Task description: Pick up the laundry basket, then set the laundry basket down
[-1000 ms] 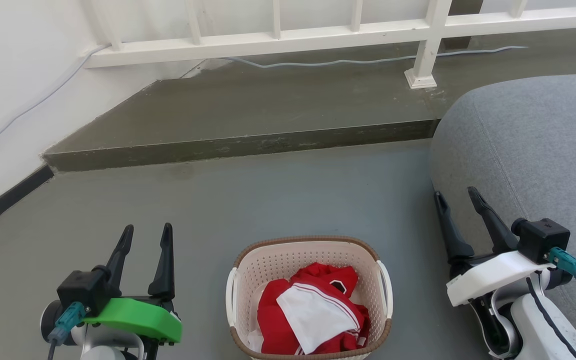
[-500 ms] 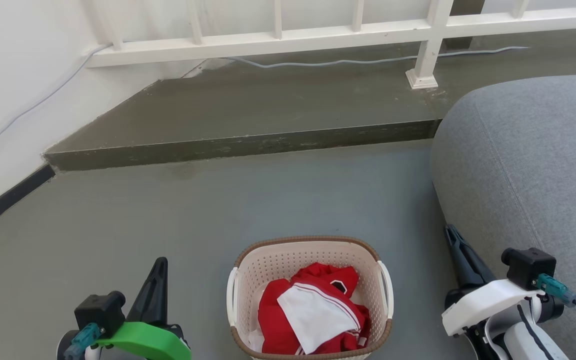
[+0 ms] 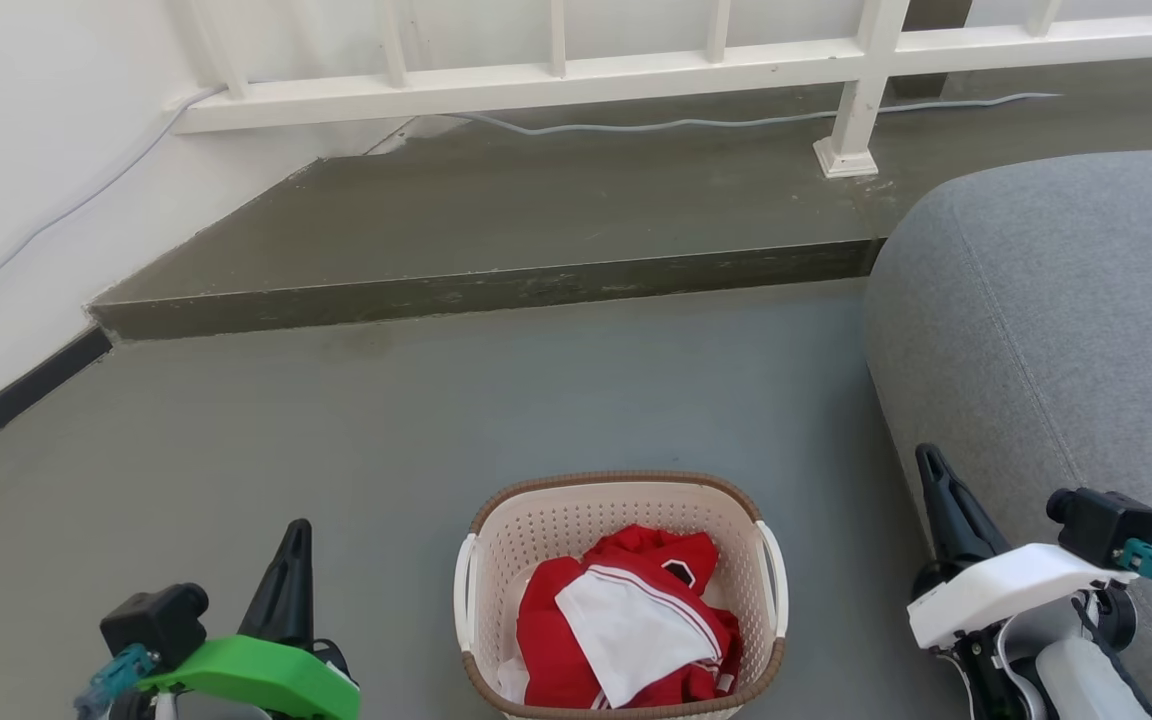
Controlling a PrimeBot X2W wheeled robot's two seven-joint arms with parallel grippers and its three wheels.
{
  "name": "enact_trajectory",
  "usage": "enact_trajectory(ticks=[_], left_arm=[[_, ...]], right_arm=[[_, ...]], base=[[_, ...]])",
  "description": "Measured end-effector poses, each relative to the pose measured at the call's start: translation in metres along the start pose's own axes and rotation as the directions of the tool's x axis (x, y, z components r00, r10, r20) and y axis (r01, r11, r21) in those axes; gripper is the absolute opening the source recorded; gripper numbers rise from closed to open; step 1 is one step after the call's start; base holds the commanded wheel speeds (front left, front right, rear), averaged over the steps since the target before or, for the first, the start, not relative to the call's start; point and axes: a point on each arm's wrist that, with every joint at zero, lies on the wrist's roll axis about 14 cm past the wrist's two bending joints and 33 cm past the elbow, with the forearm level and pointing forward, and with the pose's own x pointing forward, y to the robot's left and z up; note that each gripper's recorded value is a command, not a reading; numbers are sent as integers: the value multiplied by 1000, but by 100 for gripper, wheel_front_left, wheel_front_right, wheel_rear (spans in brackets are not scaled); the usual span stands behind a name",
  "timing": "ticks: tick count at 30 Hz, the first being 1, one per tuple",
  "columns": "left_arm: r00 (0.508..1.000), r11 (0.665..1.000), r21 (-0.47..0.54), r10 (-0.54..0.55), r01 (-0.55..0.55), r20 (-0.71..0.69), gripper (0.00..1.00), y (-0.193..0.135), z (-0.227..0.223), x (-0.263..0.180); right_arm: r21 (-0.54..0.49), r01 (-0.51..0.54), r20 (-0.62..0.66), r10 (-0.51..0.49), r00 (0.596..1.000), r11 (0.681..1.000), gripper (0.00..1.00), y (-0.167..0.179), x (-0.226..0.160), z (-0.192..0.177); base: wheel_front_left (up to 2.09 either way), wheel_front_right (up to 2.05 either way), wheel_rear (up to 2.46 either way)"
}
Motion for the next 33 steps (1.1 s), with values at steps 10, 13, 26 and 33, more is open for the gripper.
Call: enact_trajectory(ticks=[10,13,26,33], left_arm=[[999,993,-113,45,-46,-11,0,11,1,0],[998,986,-153,56,-58,-14,0,15,2,0],[995,947,-303,98,-103,-31,0,27,3,-1],[993,911,-396,109,-115,-37,0,32,6,1]], right_arm=[[130,41,-9,-41,999,991,0,-9,1,1],[169,52,-12,-51,999,984,0,-11,2,2],[340,96,-22,-94,995,936,0,-22,3,5],[435,115,-28,-114,993,893,0,-29,3,6]], base=[[0,0,0],[0,0,0],[0,0,0],[0,0,0]])
